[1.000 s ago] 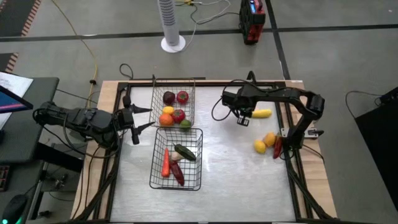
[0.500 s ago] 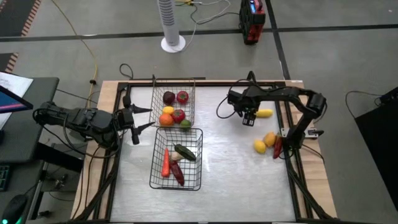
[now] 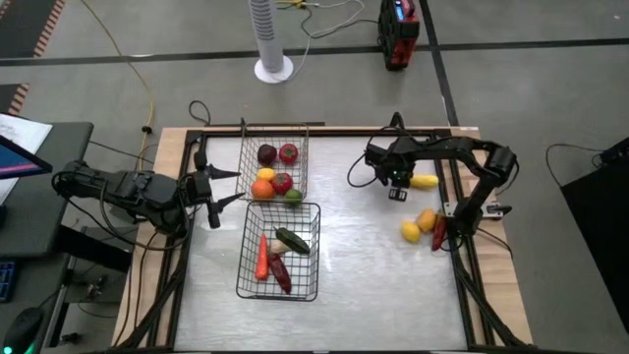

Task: Sort produce into baskets
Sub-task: Put the corn into the black wire basket

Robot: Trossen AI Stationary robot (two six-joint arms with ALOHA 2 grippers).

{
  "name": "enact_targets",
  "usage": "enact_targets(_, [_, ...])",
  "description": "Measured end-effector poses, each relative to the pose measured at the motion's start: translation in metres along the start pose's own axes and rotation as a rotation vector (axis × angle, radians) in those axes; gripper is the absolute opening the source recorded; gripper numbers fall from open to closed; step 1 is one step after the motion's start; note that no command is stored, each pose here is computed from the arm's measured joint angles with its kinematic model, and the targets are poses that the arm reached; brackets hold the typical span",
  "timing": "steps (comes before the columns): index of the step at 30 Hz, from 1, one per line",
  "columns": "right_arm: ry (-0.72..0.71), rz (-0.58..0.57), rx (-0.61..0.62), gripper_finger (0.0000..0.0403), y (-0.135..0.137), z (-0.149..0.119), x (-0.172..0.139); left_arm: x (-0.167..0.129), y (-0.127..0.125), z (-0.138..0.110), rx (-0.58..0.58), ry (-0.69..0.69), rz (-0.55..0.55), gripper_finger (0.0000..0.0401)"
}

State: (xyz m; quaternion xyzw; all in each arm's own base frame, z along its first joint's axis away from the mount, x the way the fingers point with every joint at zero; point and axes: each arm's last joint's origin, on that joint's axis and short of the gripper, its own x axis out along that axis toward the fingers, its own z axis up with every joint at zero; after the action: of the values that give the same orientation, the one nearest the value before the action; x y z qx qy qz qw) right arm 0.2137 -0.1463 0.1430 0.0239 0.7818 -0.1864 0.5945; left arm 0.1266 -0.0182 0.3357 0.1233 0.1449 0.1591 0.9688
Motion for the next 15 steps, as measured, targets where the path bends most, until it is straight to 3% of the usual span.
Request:
enact_targets(3, [0.007, 0.0, 0.011, 0.0071, 0.001, 0.002, -0.009, 0.0, 0.0, 0.0, 0.0, 0.0, 0.001, 0.0223])
enact_targets(9, [-0.034, -0.039, 0.021, 0.007, 0.006, 0.016, -0.051, 0.0, 0.001, 0.001, 0.004, -0.005, 0.019, 0.0223])
enact_targets(12, [-0.122, -0.063, 0.015, 0.007, 0.014, 0.027, -0.084, 0.0, 0.001, 0.001, 0.002, -0.008, 0.021, 0.0223])
enact_targets(15, [-0.304, -0.058, 0.015, 0.007, 0.027, 0.042, -0.125, 0.0, 0.001, 0.001, 0.009, -0.007, 0.022, 0.0223])
